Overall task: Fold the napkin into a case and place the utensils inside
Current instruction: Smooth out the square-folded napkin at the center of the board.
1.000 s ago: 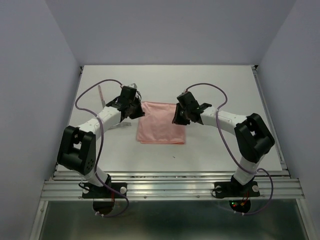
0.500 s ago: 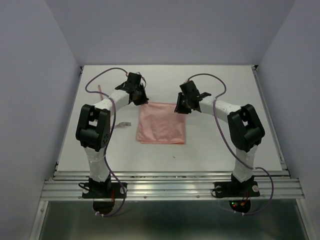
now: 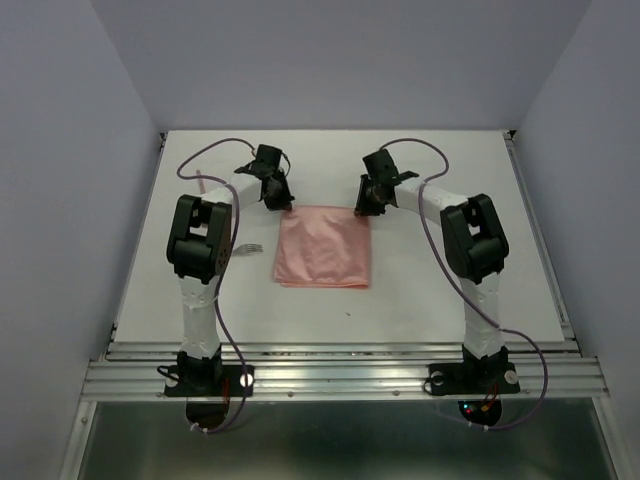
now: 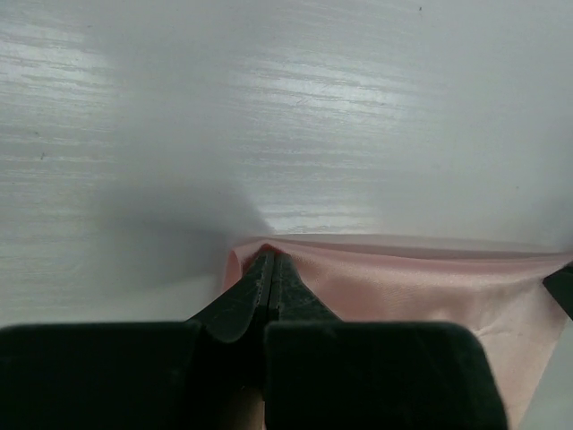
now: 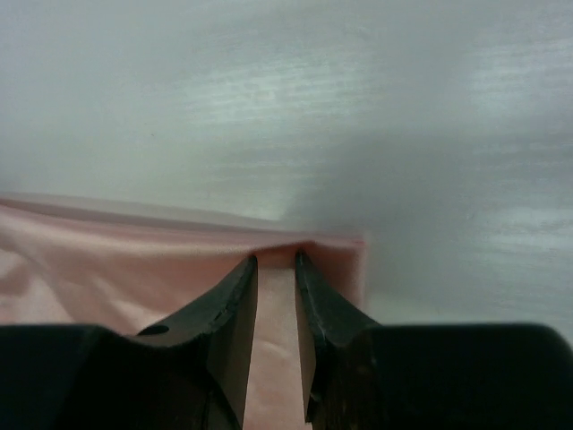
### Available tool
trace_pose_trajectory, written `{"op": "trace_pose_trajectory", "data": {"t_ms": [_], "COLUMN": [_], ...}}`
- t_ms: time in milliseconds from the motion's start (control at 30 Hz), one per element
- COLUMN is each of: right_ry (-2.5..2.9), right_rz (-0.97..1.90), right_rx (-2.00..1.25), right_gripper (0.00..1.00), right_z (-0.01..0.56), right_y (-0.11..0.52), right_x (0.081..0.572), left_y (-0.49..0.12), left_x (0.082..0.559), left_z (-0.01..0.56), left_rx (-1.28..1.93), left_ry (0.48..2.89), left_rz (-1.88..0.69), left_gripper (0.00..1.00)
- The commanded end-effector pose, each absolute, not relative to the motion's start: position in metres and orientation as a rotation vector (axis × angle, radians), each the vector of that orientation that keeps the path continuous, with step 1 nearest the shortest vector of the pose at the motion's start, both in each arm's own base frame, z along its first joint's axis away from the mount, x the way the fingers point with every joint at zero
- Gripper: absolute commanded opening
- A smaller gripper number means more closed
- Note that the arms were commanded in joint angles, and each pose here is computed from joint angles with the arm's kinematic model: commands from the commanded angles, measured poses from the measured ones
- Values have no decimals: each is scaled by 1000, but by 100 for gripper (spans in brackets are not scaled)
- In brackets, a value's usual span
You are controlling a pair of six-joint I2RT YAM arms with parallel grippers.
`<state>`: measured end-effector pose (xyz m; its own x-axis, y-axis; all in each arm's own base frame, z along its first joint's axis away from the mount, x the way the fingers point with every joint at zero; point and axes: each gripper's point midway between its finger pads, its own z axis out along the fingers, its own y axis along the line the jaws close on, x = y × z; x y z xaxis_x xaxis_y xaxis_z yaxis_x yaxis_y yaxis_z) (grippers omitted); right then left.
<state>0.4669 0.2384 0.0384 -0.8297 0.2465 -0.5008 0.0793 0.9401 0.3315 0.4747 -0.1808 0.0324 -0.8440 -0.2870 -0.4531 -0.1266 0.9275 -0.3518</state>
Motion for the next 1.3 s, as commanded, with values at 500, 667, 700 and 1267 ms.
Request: {"op": "trace_pose_trajectory", "data": {"t_ms": [500,667,700,1267], "right_ry": [2547,2613,2626,2653], "right_rz": [567,607,598,448], "right_rx": [74,103,140,62], "right_gripper": [33,33,33,32], "right_z": [85,63,58,65], "right_y": [266,263,259,251], "right_x": [376,316,310,268], "left_y": [-169,-167,-167,-167], "left_x": [437,433,433,432], "left_z": [24,30,30,19], "left_rx": [-334,-337,-331,-338], "left_ry": [2618,2612,2616,2634], "left_rz": [-392,-389,-381,-380], "left_gripper": [1,1,1,1]}}
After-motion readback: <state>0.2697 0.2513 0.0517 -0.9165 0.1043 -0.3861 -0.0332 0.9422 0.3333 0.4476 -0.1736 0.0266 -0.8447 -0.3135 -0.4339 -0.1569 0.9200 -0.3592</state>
